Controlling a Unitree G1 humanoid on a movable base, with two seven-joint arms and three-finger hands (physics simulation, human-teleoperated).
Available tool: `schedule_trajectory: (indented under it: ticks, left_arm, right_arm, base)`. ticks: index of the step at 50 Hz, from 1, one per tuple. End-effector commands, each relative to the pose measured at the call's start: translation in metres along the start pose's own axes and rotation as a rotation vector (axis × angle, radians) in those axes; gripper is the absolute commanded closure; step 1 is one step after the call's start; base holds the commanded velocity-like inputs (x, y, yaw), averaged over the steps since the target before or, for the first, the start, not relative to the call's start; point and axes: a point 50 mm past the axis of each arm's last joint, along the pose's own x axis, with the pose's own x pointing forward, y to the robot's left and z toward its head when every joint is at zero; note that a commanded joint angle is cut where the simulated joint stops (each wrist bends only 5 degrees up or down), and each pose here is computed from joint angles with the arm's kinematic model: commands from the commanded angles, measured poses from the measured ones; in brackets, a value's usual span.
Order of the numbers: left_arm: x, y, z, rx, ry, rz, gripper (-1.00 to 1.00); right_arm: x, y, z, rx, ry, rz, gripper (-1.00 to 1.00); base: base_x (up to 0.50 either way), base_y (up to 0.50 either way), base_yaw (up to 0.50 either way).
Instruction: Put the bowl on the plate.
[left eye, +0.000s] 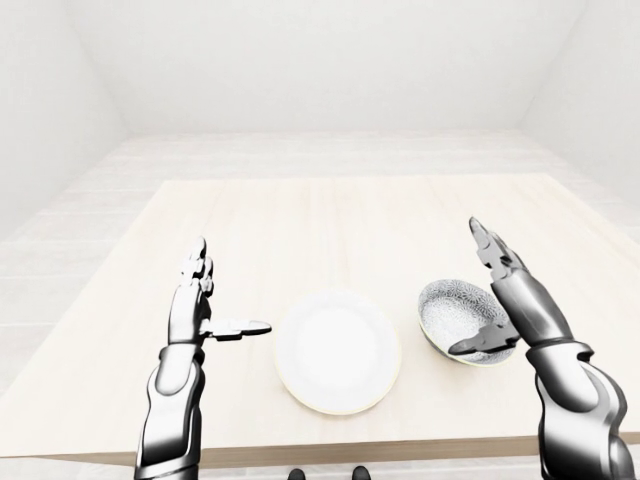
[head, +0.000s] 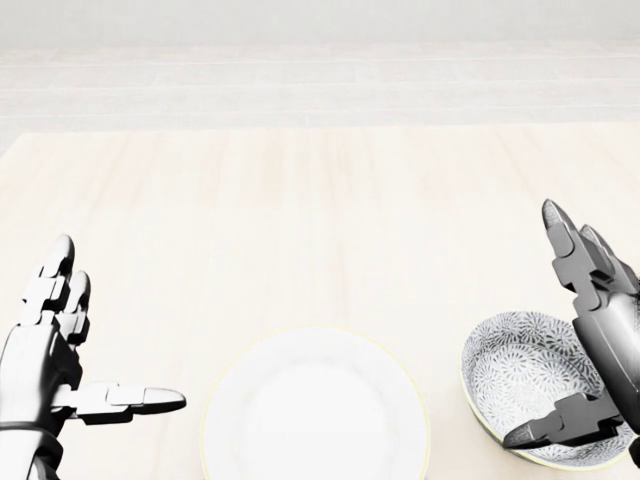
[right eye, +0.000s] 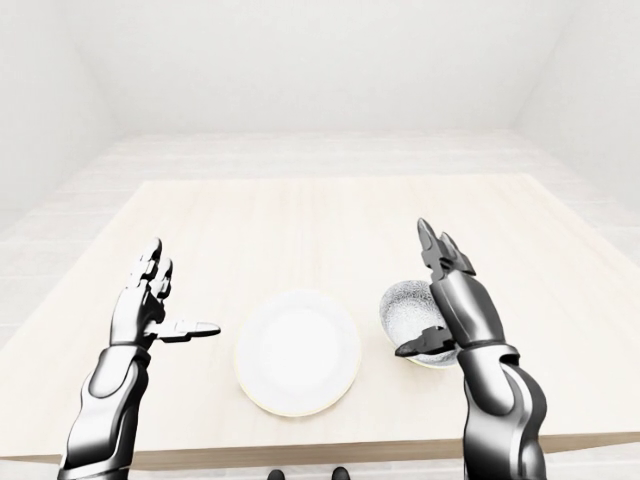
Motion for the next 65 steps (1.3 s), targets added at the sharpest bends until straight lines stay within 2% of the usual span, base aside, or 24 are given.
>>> schedule_trajectory:
  ticks: [1,6,26,65]
  left_arm:
    - [-0.002,0.002,-0.003,0.003,0.012,0.002,-1.0]
    - [-0.002,0.003,-0.003,0.005,0.014,0.004,-1.0]
    - [-0.002,0.002,-0.007,0.009,0.029,0.0,-1.0]
    - [-0.002,0.004,-0.004,0.025,0.021,0.003,-1.0]
  right_arm:
    - [0.001,0.016,-0.024,-0.134,0.153,0.114,-1.0]
    - [0.0,0.024,-0.032,-0.176,0.212,0.158,-1.0]
    - [-0.01,0.037,-0.031,-0.209,0.278,0.229,-1.0]
    - [-0.007,0.058,-0.044,-0.272,0.344,0.344,-1.0]
  base:
    - [0.0,0.0,0.0]
    - [0.0,0.0,0.0]
    - [0.0,0.0,0.0]
    - [0.0,0.0,0.0]
